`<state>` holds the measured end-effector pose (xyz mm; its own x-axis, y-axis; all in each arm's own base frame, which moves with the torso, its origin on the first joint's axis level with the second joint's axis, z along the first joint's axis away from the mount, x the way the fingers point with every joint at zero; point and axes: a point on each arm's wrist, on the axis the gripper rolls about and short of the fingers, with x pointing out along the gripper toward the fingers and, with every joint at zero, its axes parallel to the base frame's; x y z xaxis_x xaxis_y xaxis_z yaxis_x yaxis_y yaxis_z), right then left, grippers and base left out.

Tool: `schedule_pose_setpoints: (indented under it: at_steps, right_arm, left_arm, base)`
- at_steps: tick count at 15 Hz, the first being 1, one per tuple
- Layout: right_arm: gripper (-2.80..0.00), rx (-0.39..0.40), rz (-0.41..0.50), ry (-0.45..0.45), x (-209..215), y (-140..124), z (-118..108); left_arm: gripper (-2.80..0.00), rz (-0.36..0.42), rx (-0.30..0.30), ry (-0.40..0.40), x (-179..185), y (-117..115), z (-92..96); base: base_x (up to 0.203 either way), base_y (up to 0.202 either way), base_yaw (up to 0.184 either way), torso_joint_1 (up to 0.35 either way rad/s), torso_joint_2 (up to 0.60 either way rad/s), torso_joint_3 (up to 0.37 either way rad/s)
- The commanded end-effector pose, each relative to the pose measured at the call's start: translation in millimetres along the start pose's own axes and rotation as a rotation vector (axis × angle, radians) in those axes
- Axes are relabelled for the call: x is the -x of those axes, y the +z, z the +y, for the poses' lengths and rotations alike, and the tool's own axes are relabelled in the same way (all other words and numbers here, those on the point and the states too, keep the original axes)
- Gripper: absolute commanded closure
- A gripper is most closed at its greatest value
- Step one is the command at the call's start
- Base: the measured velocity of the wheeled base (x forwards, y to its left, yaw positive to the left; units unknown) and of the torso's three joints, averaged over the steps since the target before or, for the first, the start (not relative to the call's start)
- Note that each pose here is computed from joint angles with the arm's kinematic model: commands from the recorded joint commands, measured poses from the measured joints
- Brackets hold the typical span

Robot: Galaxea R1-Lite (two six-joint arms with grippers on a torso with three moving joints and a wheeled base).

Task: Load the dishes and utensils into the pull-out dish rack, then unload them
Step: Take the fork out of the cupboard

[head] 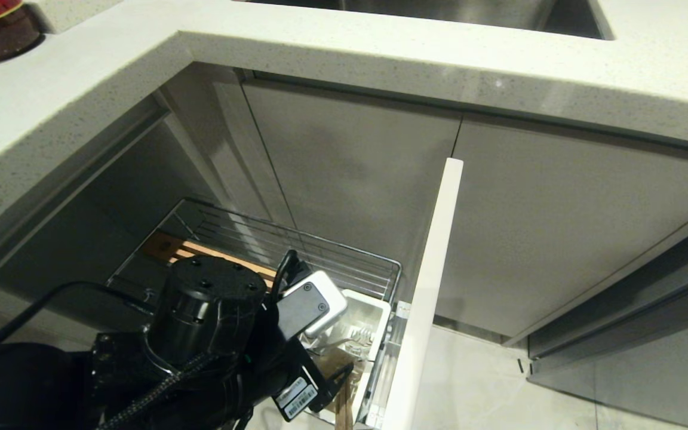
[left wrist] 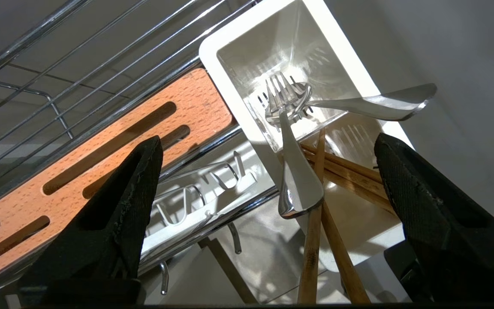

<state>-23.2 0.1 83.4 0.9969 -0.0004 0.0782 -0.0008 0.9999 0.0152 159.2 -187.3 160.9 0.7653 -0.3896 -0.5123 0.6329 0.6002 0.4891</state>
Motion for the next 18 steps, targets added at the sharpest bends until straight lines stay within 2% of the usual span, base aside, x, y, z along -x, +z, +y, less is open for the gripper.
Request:
schedule_pose_setpoints:
  at_steps: [1, 6, 8, 10, 14, 18]
  right_arm:
    - [0.00, 0.000, 0.025, 0.000, -1, -7, 0]
    - [0.00, 0.000, 0.025, 0.000, -1, -7, 0]
    - [0.00, 0.000, 0.025, 0.000, -1, -7, 0]
    - [0.00, 0.000, 0.025, 0.000, -1, -7, 0]
    - [0.00, 0.000, 0.025, 0.000, -1, -7, 0]
    - [0.00, 0.000, 0.025, 0.000, -1, -7, 0]
  left_arm:
    - [-2.80, 0.017, -0.007, -0.001, -4, -2, -1.5]
    - [-2.80, 0.057, -0.026, -0.036, -8, -7, -5.4]
    - [-2.80, 0.105, -0.059, -0.052, -4, -12, -6.2]
    - [-2.80, 0.116, -0.079, -0.052, 6, -13, -4.5]
    - [-2.80, 0.061, -0.063, 0.010, 25, -5, 4.8]
    - [-2.80, 0.020, -0.053, 0.023, 36, -1, 8.1]
  base:
    - [0.000, 0.000, 0.000, 0.000, 0.00, 0.000]
    - [0.000, 0.000, 0.000, 0.000, 0.00, 0.000]
    - [0.000, 0.000, 0.000, 0.000, 0.00, 0.000]
    - [0.000, 0.000, 0.000, 0.000, 0.00, 0.000]
    - [0.000, 0.000, 0.000, 0.000, 0.00, 0.000]
    - [0.000, 0.000, 0.000, 0.000, 0.00, 0.000]
